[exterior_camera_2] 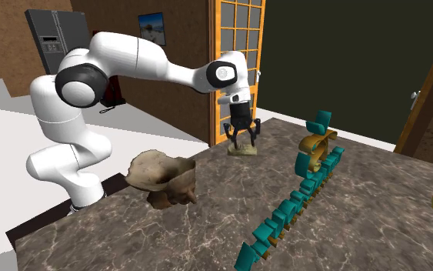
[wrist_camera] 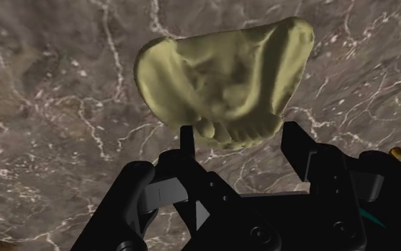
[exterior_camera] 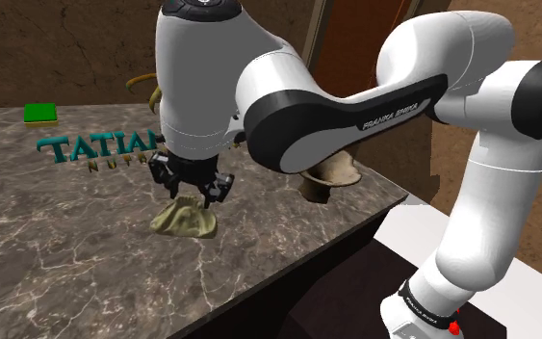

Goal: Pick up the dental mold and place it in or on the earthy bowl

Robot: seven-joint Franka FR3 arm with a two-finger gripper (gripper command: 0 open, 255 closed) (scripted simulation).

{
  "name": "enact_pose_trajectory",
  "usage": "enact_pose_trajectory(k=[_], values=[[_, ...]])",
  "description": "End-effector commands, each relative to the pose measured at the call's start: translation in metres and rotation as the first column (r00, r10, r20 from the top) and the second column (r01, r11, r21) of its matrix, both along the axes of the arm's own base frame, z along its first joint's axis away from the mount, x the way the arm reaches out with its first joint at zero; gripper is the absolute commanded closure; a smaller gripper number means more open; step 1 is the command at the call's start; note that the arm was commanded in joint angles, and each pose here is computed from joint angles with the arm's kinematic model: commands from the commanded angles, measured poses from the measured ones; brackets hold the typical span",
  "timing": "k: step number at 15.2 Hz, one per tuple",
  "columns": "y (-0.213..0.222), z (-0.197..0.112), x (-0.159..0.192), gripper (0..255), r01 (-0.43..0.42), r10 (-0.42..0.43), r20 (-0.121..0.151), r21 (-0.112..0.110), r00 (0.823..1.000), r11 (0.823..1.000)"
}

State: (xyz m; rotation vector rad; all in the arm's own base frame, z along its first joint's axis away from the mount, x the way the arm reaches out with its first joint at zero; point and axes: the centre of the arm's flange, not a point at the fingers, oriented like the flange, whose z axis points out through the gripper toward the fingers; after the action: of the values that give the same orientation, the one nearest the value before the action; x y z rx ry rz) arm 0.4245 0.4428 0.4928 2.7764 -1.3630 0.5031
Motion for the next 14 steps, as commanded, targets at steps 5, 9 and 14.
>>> enact_pose_trajectory(k=[5, 9, 14], values=[[-0.001, 0.032, -0.001, 255, 0.0, 0.0, 0.0, 0.0, 1.0, 1.0], [-0.001, 0.053, -0.001, 255, 0.0, 0.0, 0.0, 0.0, 1.0, 1.0], [-0.001, 0.08, -0.001, 255, 0.0, 0.0, 0.0, 0.0, 1.0, 1.0]])
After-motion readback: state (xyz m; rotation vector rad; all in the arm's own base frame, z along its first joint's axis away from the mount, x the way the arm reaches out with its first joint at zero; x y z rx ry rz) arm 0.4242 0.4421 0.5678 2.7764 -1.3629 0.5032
